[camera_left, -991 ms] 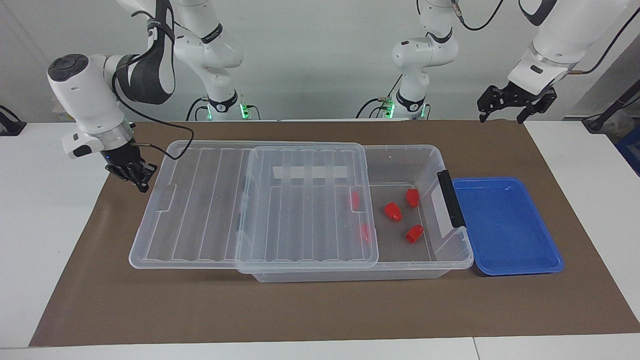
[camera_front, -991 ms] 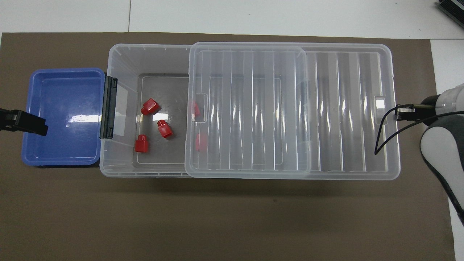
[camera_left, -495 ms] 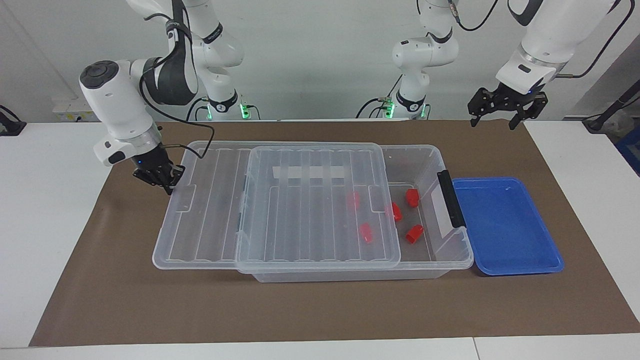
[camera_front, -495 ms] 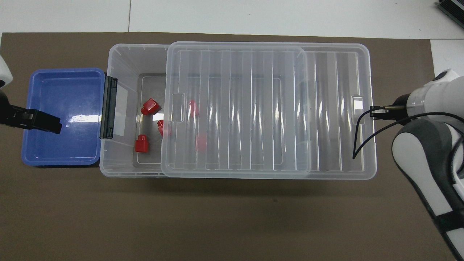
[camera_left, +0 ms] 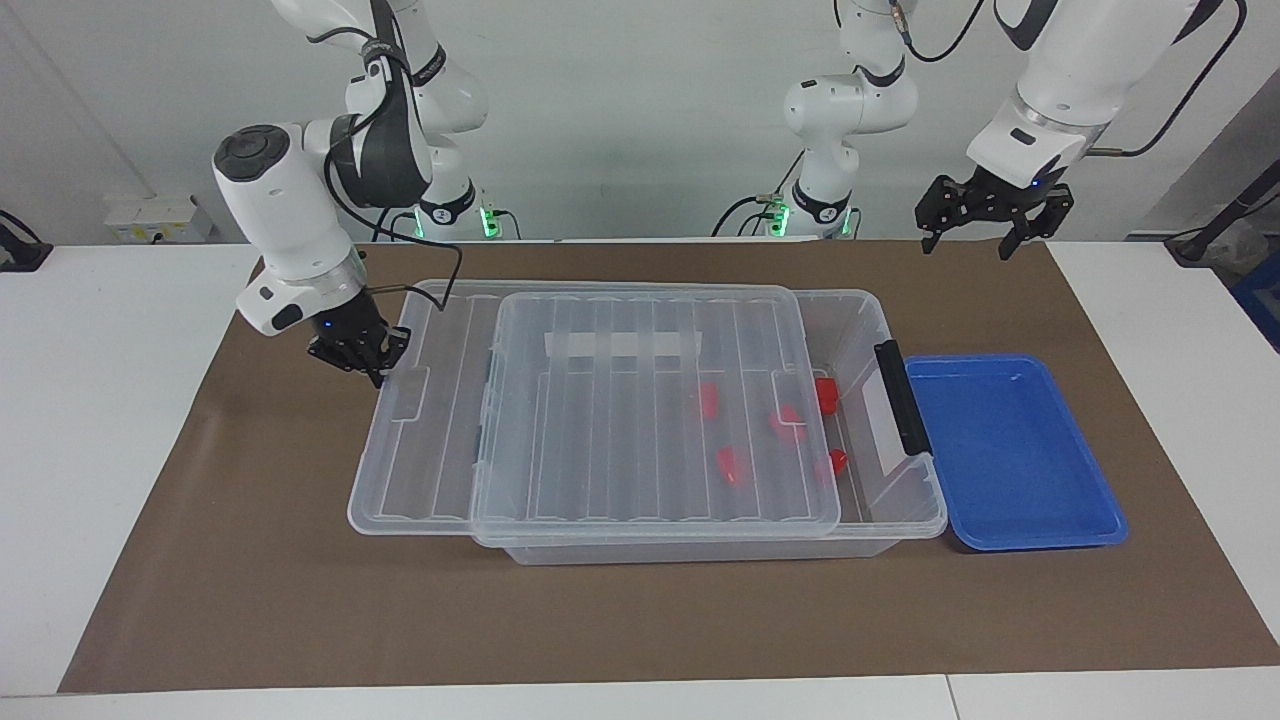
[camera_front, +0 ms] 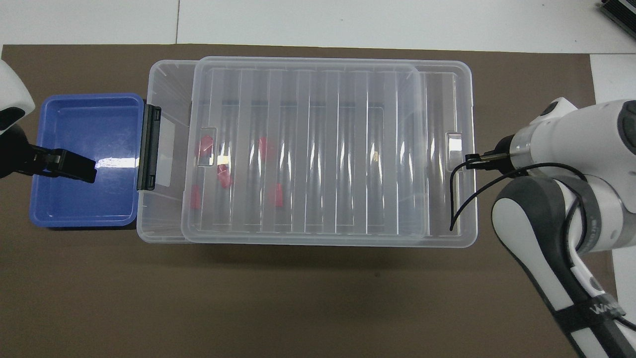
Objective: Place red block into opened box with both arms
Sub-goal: 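Slide the clear lid back over the box with the right gripper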
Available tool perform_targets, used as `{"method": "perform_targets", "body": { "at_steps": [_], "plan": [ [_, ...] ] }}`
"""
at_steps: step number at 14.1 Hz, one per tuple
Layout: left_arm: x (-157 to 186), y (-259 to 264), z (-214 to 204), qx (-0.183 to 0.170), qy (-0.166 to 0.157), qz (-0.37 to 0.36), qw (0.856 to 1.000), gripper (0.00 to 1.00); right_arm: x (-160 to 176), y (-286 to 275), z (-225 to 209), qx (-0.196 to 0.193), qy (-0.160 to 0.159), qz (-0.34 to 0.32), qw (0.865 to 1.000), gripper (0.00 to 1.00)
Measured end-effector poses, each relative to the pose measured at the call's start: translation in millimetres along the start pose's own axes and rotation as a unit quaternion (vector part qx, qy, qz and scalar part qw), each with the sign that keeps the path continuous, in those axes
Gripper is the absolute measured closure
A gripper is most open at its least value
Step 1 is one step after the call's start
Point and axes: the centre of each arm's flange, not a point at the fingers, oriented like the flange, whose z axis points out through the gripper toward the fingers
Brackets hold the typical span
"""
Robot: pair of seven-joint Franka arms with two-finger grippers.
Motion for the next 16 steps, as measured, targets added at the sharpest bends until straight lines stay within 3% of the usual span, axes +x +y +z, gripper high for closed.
{"method": "perform_targets", "body": {
  "at_steps": [4,16],
  "plan": [
    [0,0,0,0.000,0.000,-0.001,1.000,0.00,-1,-34,7,0.015,0.014,-0.020,1.000,0.99],
    [-1,-14,2,-0.001,-0.002,-0.016,1.000,0.00,0,-61,10,0.023,0.029,-0.033,0.999,0.99]
  ]
}}
